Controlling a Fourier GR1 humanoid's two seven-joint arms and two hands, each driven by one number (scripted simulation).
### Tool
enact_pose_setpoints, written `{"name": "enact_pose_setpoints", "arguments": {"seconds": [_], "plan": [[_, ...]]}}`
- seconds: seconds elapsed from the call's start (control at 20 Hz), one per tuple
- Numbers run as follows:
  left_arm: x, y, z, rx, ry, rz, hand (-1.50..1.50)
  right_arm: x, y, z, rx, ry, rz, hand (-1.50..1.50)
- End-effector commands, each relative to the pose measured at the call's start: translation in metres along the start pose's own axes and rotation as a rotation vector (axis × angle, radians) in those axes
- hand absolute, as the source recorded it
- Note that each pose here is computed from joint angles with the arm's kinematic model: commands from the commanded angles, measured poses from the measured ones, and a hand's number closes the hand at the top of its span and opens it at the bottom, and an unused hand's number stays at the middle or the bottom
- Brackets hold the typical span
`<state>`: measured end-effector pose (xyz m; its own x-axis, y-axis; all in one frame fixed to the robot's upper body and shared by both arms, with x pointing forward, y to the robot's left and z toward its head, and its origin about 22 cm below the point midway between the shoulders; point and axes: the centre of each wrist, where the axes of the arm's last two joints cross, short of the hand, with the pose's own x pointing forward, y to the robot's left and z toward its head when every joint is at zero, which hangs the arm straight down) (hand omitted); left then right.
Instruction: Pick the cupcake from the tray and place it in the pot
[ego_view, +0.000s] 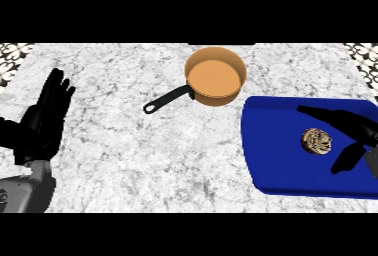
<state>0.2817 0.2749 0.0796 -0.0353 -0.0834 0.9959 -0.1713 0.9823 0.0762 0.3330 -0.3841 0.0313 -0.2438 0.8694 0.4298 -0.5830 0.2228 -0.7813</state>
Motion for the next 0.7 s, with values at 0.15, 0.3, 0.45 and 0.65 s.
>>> {"name": "enact_pose_setpoints", "arguments": {"seconds": [0.15,0.3,0.45,0.65], "plan": [[-0.007,0.016,-0.004,-0.014,-0.003,-0.018,0.0,-0.019,0.014,-0.006,-0.009,0.029,-0.004,-1.5],[0.005,0.006,0.005,-0.004,-0.01,-0.007,0.0,-0.01,0.046,-0.014,0.05,-0.055,0.09,1.5],[0.011,0.014,0.008,0.004,-0.013,-0.009,0.0,0.007,0.025,-0.026,0.027,-0.088,0.128,1.5],[-0.003,0.0,-0.021,-0.005,0.002,0.001,0.0,-0.01,0.027,-0.021,0.002,-0.114,0.112,1.5]]}}
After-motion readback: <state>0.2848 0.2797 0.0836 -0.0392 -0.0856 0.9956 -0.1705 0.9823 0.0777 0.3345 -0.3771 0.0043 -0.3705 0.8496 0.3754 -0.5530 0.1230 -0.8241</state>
